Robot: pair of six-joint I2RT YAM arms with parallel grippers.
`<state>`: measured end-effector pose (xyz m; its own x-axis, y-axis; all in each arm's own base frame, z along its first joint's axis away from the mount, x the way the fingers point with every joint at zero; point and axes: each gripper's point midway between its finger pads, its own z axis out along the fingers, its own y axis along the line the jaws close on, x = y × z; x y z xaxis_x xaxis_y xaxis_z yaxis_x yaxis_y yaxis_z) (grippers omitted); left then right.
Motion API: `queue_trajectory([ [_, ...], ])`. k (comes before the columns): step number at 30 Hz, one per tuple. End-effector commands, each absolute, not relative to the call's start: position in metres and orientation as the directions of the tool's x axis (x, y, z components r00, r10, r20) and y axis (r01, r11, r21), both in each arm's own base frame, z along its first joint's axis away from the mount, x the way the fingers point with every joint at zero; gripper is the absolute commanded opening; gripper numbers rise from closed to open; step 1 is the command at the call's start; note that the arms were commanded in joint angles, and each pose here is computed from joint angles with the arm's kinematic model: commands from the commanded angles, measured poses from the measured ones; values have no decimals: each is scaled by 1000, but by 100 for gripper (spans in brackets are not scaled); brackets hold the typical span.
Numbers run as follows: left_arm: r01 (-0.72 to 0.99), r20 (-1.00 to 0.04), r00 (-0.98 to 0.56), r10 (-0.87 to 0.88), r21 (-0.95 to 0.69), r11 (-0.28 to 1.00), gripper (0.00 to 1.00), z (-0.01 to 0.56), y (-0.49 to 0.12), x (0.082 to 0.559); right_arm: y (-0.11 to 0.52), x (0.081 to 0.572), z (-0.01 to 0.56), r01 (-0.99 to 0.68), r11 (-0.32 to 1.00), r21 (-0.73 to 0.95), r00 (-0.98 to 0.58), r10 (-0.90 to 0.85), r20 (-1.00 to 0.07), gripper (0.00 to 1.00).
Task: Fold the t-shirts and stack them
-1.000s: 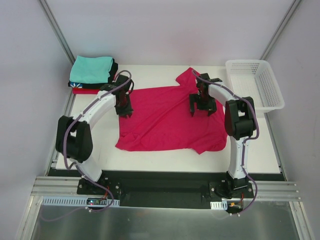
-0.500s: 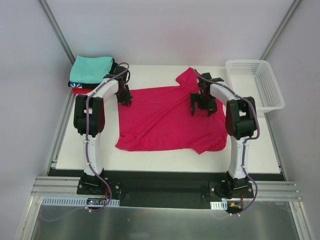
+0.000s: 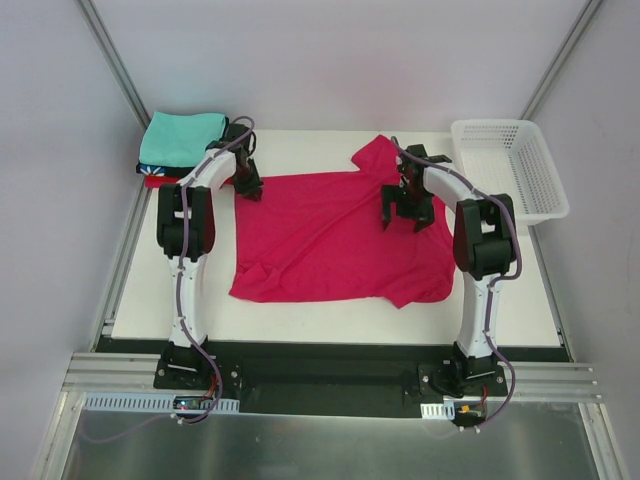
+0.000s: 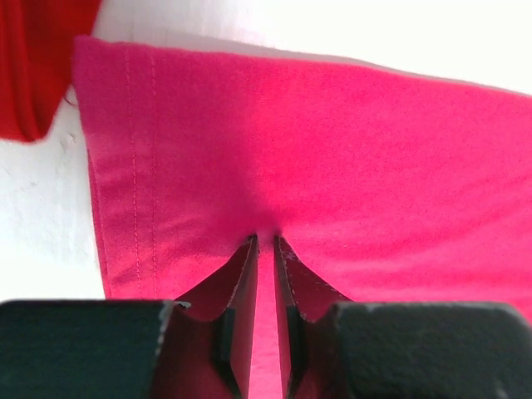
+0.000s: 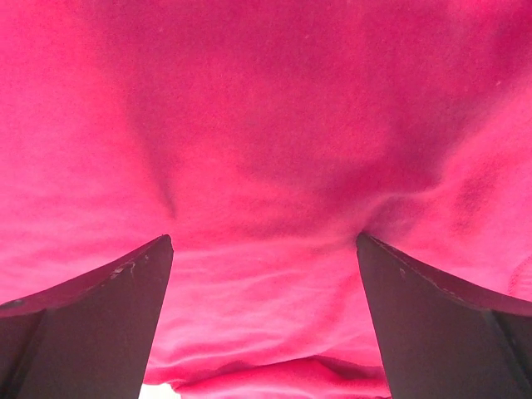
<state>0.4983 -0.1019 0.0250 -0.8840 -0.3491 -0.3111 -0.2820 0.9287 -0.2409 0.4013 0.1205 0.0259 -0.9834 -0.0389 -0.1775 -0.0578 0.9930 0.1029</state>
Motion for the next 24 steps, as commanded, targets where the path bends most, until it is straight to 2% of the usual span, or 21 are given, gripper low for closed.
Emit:
queue_trajectory([
  [1, -293, -306, -882, -358, -241, 925, 14, 19, -94, 510, 136, 399, 65, -60, 979, 197, -970, -11, -242, 96],
  [10, -267, -344, -870, -353, -272, 924, 15, 15, -95, 544, 141, 376, 106, -102, 967, 235, -951, -25, -308, 96],
  [15, -256, -362, -860, -360, -304, 918, 14, 29, -100, 552, 146, 366, 112, -113, 962, 249, -952, -33, -306, 96],
  [17, -267, -350, -861, -368, -304, 915, 14, 34, -99, 543, 151, 361, 111, -125, 961, 247, -952, -46, -303, 96],
  [19, -262, -388, -843, -373, -309, 914, 17, 64, -96, 538, 159, 359, 111, -138, 960, 245, -950, -58, -308, 96],
  [20, -271, -377, -848, -373, -297, 916, 19, 63, -94, 528, 160, 358, 110, -139, 960, 244, -951, -60, -304, 96],
  [22, -253, -417, -831, -367, -304, 919, 26, 96, -92, 519, 168, 356, 109, -150, 958, 245, -950, -71, -304, 96],
  [23, -258, -402, -841, -362, -291, 922, 28, 95, -89, 506, 170, 357, 110, -154, 958, 241, -948, -75, -309, 96],
  [24, -251, -430, -827, -362, -295, 922, 29, 116, -87, 498, 170, 358, 109, -158, 961, 229, -947, -81, -312, 96],
])
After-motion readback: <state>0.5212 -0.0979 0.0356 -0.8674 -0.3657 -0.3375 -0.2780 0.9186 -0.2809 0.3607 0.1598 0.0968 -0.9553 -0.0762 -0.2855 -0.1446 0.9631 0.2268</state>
